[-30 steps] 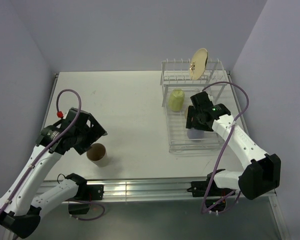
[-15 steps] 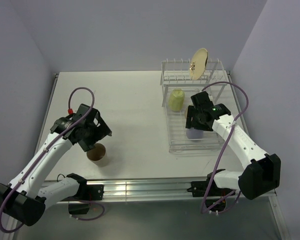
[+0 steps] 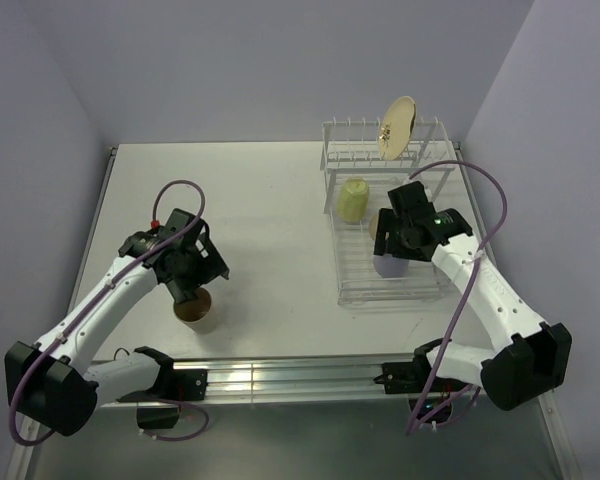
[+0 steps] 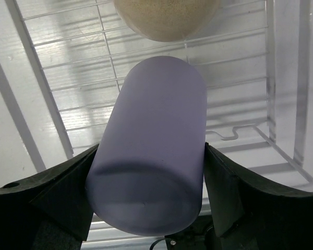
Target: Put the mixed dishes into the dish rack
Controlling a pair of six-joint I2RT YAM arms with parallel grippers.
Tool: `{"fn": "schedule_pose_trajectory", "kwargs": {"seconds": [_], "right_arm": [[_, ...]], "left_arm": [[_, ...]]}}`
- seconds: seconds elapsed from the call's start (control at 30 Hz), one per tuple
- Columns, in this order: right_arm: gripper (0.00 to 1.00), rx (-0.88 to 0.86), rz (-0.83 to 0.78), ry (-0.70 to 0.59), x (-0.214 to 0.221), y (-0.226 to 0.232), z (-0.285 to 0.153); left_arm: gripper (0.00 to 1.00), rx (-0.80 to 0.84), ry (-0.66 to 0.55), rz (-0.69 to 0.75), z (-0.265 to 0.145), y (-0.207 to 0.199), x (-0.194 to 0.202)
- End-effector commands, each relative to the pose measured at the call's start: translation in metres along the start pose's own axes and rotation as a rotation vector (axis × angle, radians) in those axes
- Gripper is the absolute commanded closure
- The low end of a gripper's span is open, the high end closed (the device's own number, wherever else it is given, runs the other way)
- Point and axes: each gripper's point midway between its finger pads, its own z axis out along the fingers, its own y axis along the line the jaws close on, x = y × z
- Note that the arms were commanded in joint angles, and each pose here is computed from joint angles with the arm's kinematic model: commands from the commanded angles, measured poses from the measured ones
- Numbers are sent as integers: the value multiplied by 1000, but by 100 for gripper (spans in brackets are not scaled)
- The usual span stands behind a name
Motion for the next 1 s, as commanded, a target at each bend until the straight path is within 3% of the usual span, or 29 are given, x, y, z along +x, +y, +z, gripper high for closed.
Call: {"fn": "schedule_pose_trajectory", "kwargs": {"seconds": [0.0, 0.27, 0.43, 0.47, 0.53, 0.63, 0.67, 0.83, 0.97], "right_arm": [[21, -31, 15, -88, -22, -1, -31], [20, -92, 39, -198, -48, -1, -85], [20, -75, 32, -175, -45, -2, -78], [19, -89, 37, -177, -44, 1, -75], [19, -89, 37, -146, -35, 3, -63], [19, -95, 34, -105, -24, 6, -48], [19, -95, 33, -101, -24, 7, -44], [16, -69, 19, -52, -15, 7, -25], [4, -70, 11, -27, -13, 11, -15]], "left_arm": [[12, 30, 8, 40, 4, -8, -2], [22, 28, 28, 68, 13, -8, 1], [34, 34, 62, 72, 22, -4, 10], [49, 42, 65, 78, 24, -5, 11], [69, 52, 73, 81, 24, -6, 13], [88, 62, 86, 87, 26, -7, 16], [100, 67, 94, 87, 26, -8, 17], [100, 109, 80, 84, 16, -17, 13], [100, 184, 80, 82, -6, -38, 7]]}}
